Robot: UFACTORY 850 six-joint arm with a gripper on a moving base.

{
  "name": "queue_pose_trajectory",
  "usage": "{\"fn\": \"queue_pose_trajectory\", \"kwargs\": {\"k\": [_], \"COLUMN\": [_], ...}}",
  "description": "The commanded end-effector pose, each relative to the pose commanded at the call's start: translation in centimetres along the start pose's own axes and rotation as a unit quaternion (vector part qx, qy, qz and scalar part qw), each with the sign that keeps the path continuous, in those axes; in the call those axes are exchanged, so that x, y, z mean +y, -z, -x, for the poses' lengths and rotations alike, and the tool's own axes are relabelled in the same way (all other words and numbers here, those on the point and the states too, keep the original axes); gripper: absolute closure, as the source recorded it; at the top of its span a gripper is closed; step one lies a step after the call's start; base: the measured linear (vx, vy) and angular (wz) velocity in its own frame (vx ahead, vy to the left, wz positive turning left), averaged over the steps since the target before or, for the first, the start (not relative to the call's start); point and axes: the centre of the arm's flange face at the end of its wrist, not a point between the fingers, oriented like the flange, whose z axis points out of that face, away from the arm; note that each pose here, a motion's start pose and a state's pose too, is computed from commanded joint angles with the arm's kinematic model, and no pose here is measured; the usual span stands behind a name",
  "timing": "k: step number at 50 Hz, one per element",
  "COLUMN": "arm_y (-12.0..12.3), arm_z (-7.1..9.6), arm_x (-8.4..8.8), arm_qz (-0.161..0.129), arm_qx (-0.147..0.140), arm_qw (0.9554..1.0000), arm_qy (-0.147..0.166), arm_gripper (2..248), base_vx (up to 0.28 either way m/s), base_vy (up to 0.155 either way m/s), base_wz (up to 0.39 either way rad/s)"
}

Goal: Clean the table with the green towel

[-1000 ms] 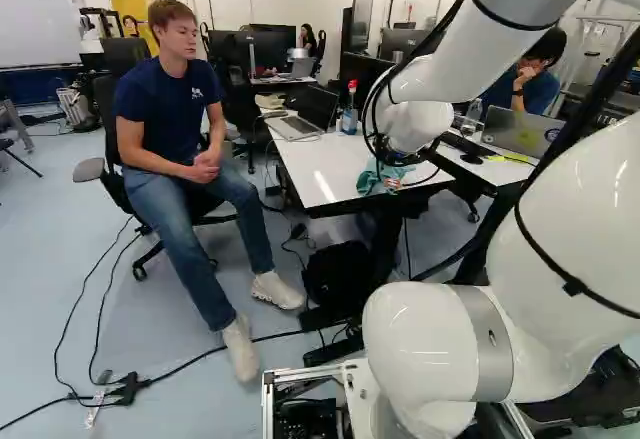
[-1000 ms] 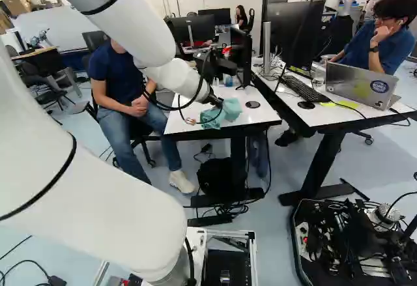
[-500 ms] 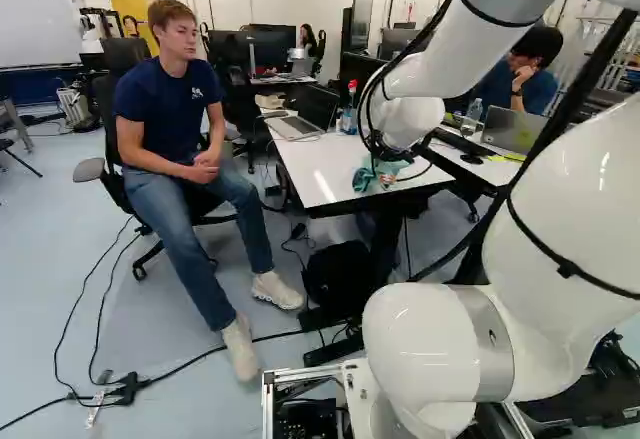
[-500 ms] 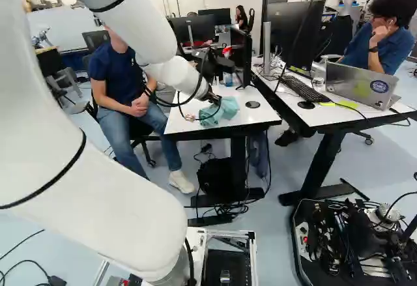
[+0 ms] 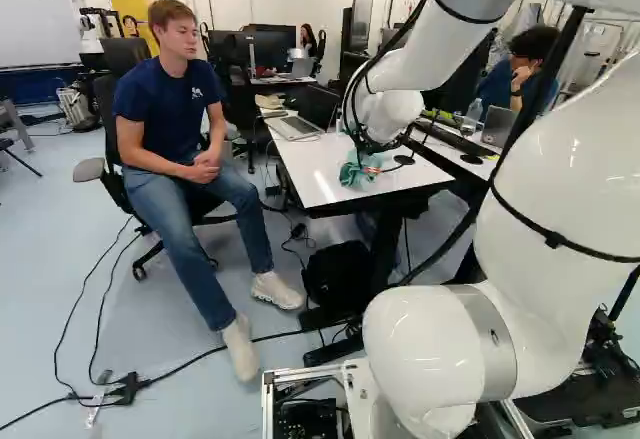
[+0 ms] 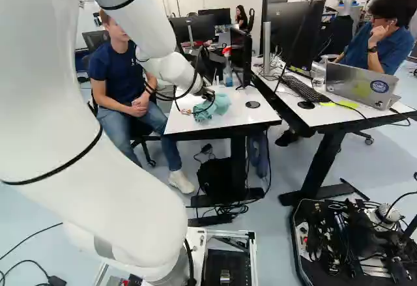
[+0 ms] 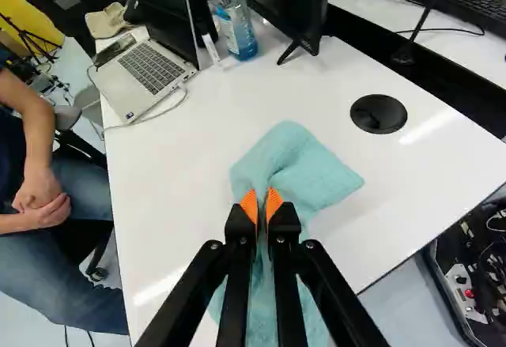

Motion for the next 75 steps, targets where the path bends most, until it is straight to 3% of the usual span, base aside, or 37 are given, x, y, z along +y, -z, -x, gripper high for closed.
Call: {"fn": "queue_pose_trajectory", "kwargs": {"k": [37,75], "arm_y": [-4.9,-9.0], "arm_z": [-2.8,-4.2], "arm_x": [-5.6,-12.2], "arm_qz": [-0.032,-0.069], "arm_qx": [-0.004,-0.003], "arm_qw": [0.9991,0.9962], "arm_qy": [0.026,0.054], "arm_gripper": [217,217], "base_vx": [0.0,0.0], "base_vy": [0.0,0.0], "base_wz": [0.0,0.0]}}
